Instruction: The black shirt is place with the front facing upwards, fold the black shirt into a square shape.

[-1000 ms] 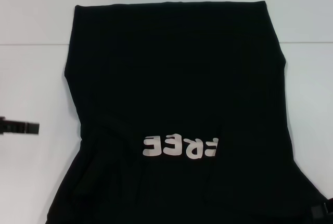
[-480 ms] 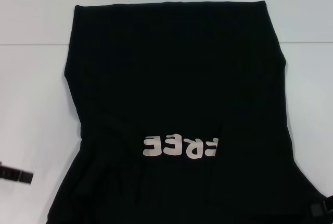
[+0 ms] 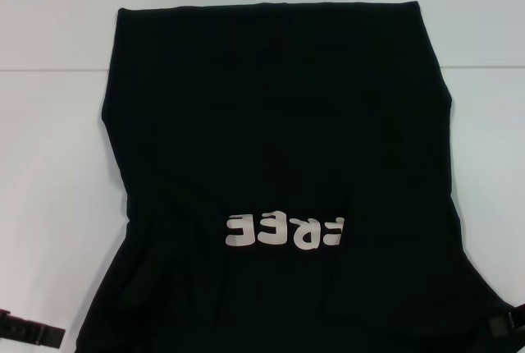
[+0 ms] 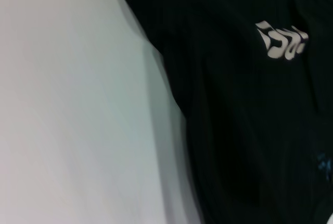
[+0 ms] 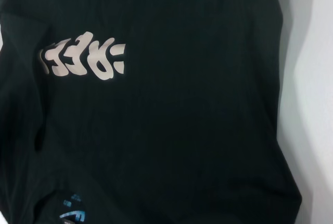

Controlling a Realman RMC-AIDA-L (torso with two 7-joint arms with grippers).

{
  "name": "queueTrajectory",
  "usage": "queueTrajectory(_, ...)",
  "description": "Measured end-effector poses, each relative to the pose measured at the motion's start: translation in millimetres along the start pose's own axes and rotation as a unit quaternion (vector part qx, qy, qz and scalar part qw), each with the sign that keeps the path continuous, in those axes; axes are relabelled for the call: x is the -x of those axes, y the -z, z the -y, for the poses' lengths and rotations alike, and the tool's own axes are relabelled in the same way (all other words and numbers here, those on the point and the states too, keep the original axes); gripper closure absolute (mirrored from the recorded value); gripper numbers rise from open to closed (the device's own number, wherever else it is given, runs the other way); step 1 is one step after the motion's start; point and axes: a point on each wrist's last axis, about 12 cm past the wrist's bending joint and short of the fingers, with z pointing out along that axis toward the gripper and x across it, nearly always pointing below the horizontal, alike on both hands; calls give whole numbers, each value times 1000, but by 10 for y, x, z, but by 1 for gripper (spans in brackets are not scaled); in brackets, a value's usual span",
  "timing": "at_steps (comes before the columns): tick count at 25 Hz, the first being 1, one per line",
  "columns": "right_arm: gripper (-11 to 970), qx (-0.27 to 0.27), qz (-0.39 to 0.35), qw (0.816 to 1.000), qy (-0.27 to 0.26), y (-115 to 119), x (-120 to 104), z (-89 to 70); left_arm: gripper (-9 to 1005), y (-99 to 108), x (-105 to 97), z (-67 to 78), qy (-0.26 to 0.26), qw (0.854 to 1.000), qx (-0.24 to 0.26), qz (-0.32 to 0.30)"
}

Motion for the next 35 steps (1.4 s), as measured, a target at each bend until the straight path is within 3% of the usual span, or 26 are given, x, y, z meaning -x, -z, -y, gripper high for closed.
queueTrajectory(17, 908, 4, 0, 1000, 2, -74, -9, 32, 467, -240, 95, 71, -19, 999, -42, -19)
queueTrajectory(35, 908, 2, 2, 1000, 13, -83, 23, 17, 468, -290, 98, 45, -14, 999, -20, -42)
